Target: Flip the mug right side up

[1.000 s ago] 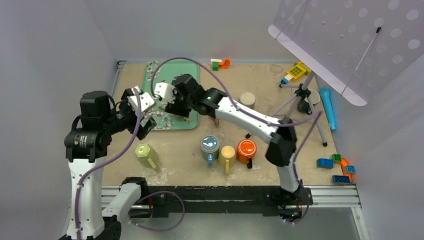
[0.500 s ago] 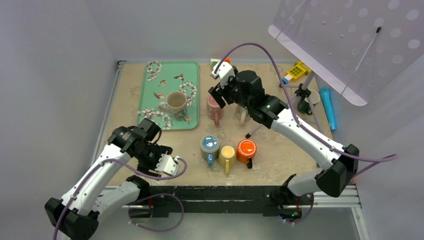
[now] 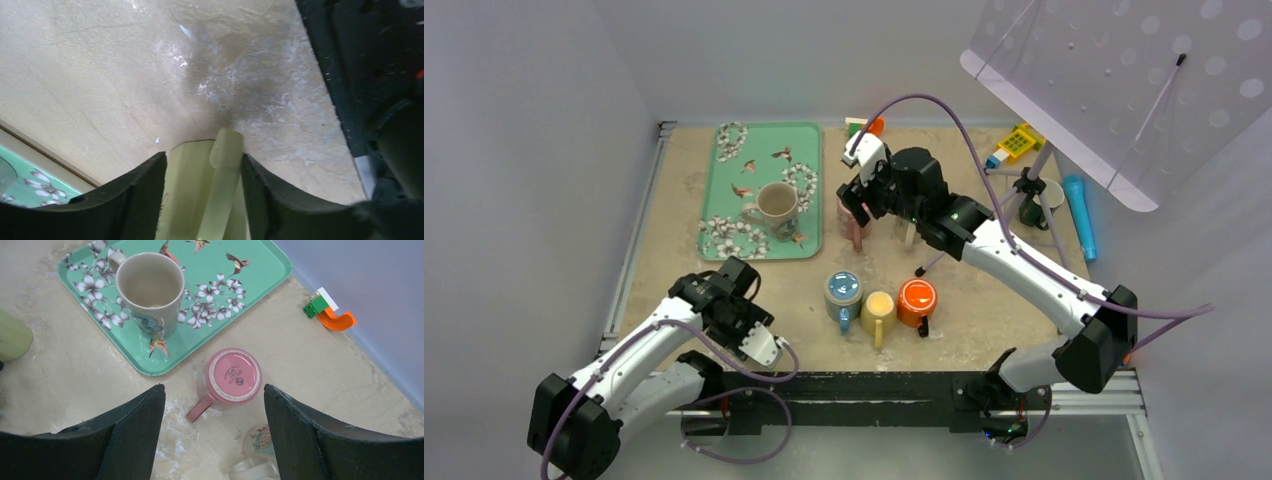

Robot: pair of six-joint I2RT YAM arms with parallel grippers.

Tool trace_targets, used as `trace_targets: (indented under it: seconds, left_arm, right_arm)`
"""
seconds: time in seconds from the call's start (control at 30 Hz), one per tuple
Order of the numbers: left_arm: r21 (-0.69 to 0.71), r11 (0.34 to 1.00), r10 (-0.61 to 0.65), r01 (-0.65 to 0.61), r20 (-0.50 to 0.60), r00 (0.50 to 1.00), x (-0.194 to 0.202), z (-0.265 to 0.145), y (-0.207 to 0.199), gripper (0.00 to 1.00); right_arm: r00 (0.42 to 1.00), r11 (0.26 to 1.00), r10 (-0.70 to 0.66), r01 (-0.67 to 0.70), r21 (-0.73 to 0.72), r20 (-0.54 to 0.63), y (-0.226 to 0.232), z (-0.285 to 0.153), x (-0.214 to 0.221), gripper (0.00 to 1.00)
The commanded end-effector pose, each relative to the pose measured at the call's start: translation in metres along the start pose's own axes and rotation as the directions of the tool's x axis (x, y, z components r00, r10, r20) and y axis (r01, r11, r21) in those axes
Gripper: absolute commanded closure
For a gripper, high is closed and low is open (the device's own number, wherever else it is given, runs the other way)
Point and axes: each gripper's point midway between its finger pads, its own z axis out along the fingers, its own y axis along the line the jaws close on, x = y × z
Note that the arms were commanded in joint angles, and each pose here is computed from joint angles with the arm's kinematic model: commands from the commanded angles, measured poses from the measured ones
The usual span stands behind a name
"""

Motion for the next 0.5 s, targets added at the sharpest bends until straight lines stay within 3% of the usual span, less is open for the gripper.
trace_targets:
  seconds: [0.0, 0.1, 0.17, 0.27, 0.33, 0.4, 0.47]
  left_arm:
    - [-0.058, 0.993, 0.099, -0.106, -0.114, 0.989, 0.021, 0.015, 0.016, 0.49]
    - [-0.060, 0.993, 0.092, -0.106, -0.198, 0.976, 0.036, 0.014, 0.015, 0.70]
    - [-0.103, 0.993, 0.030, -0.051, -0.198, 0.980, 0.035, 0.005, 0.023, 0.99]
    - [-0.229, 0.972, -0.089, 0.050, -0.165, 0.982, 0.030, -0.018, 0.050, 1.00]
    - [-0.357, 0.925, -0.183, 0.132, -0.114, 0.976, 0.026, -0.040, 0.076, 1.00]
    - [-0.446, 0.854, -0.281, 0.266, 0.033, 0.959, 0.010, -0.069, 0.098, 1.00]
    - [-0.469, 0.768, -0.367, 0.435, 0.235, 0.900, -0.012, -0.104, 0.115, 1.00]
  right_arm:
    - [0.997, 0.999, 0.025, -0.021, -0.046, 0.074, 0.008, -0.002, -0.019, 0.25]
    - [0.997, 0.998, 0.023, -0.019, -0.051, 0.077, 0.010, -0.002, -0.019, 0.26]
    - [0.996, 0.998, 0.026, -0.021, -0.059, 0.084, 0.011, -0.002, -0.020, 0.26]
    - [0.996, 0.998, 0.034, -0.029, -0.060, 0.079, 0.011, -0.001, -0.019, 0.26]
    - [0.997, 0.997, 0.042, -0.038, -0.066, 0.072, 0.013, -0.001, -0.018, 0.26]
    - [0.996, 0.995, 0.057, -0.051, -0.091, 0.067, 0.018, -0.003, -0.018, 0.26]
    - [0.995, 0.991, 0.066, -0.057, -0.120, 0.071, 0.023, -0.008, -0.019, 0.26]
